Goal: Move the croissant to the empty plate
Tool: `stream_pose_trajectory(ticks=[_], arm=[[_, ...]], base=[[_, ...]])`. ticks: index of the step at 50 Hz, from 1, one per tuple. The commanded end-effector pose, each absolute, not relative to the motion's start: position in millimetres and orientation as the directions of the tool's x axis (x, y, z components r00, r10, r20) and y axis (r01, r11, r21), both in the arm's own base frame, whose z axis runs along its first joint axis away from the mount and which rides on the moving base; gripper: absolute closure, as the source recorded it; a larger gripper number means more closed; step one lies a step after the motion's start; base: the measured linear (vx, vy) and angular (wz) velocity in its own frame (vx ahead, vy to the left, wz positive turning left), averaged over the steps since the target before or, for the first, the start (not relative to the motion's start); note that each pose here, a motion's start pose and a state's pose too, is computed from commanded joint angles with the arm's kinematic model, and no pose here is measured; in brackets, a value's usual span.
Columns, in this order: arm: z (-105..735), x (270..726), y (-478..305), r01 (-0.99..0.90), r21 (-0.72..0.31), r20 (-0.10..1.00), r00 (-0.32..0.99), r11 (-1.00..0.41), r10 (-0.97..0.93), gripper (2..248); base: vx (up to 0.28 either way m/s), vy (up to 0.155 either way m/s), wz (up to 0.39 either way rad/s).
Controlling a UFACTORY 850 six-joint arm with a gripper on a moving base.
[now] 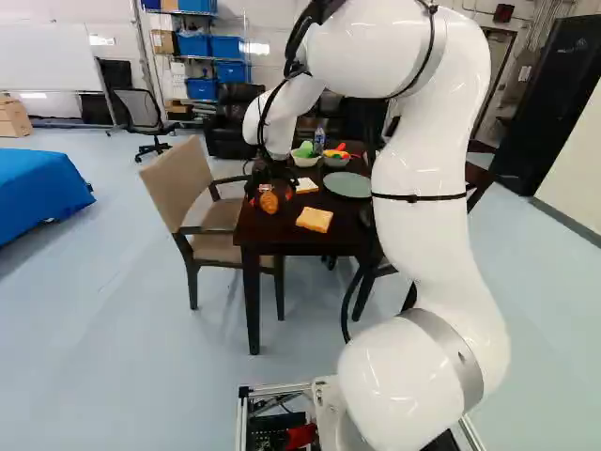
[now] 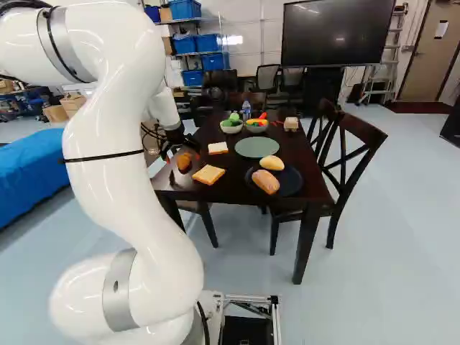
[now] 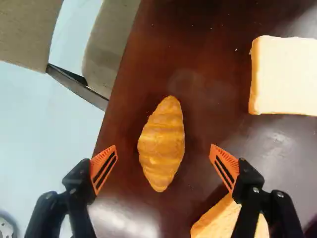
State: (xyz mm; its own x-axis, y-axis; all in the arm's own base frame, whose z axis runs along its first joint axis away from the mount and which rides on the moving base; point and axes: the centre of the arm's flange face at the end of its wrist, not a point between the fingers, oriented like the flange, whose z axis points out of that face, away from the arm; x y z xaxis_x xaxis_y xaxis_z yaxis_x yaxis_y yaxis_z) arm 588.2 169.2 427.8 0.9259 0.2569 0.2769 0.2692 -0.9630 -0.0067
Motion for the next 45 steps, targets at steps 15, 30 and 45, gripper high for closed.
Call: stream_pose_trajectory(ticks=[15, 30, 45], arm=[[427.8, 588.2, 169.2, 0.269, -0.007, 0.277, 0.926, -0.963, 0.257, 30], [427.8, 588.2, 169.2, 0.269, -0.007, 0.277, 0.926, -0.963, 0.257, 67], [428.2, 589.4, 169.5, 0.269, -0.007, 0.291, 0.922, -0.963, 0.256, 93]], base=[[0.000, 0.000, 0.000], [0.000, 0.000, 0.000], [0.000, 0.000, 0.000]])
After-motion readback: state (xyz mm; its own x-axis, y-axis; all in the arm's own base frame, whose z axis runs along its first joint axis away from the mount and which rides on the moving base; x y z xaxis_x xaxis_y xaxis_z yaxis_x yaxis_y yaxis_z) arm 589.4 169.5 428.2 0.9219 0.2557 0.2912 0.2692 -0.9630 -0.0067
